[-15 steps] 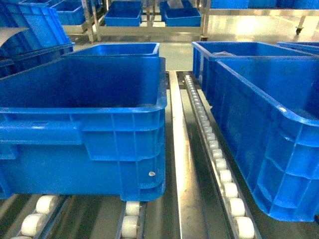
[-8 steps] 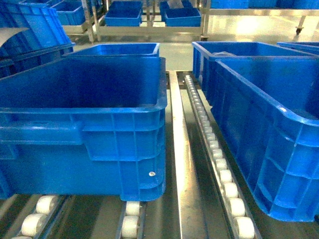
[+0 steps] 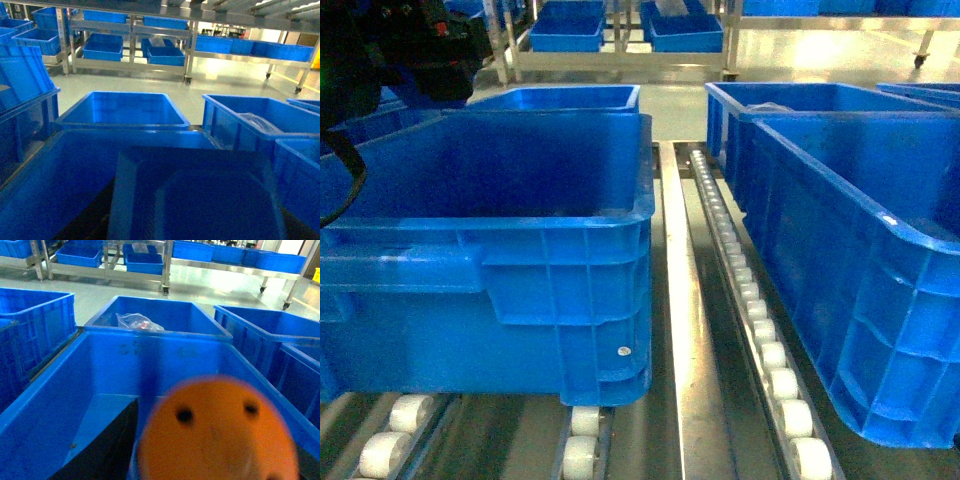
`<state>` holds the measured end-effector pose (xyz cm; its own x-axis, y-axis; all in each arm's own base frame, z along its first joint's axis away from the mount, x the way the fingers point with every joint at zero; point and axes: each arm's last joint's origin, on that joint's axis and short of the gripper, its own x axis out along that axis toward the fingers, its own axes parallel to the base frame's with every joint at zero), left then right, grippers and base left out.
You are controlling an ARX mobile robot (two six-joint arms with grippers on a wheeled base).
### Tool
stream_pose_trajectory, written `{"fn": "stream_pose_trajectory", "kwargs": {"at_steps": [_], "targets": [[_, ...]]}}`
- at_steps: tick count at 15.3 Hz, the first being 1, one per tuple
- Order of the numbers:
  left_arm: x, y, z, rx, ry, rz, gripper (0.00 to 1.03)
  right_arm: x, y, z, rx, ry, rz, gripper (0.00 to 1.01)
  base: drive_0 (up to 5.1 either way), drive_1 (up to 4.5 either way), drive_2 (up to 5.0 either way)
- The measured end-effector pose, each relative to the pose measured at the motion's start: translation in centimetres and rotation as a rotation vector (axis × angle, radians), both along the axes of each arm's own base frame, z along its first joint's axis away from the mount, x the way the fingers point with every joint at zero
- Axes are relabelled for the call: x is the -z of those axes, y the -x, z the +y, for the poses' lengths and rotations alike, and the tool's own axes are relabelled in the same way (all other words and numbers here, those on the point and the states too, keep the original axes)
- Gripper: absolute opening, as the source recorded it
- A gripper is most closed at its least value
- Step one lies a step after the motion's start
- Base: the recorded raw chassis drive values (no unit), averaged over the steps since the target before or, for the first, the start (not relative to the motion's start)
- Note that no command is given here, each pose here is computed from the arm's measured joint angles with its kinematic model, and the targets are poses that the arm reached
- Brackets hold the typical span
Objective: Sort blue parts and orange caps into right shelf containers
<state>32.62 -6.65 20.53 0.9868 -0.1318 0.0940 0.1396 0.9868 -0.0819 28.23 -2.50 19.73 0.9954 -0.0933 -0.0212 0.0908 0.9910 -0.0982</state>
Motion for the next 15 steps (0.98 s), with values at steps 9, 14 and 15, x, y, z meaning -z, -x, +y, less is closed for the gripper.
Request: {"fn": "stream_pose_trajectory", "kwargs": {"at_steps": [9,14,15], "targets": [[2.0,8.5,4.1,-0.139,-0.071,0.094,0.32,0.9,6.2,1.3,-0.090,-0.083,-0.015,0.29,0.0,0.00,0.0],[2.8,11.9,5.1,-0.137,-0.073,0.098,0.02,1.7,9.0,2.6,-0.104,-0.084,-0.016,0.01,0.0,0.00,0.0],[3.0,12.8,5.4,-0.142,-0.073,0.100,0.02,1.9,9.9,2.6,-0.100,-0.084,-0.015,0.01,0.0,0.00,0.0]]}}
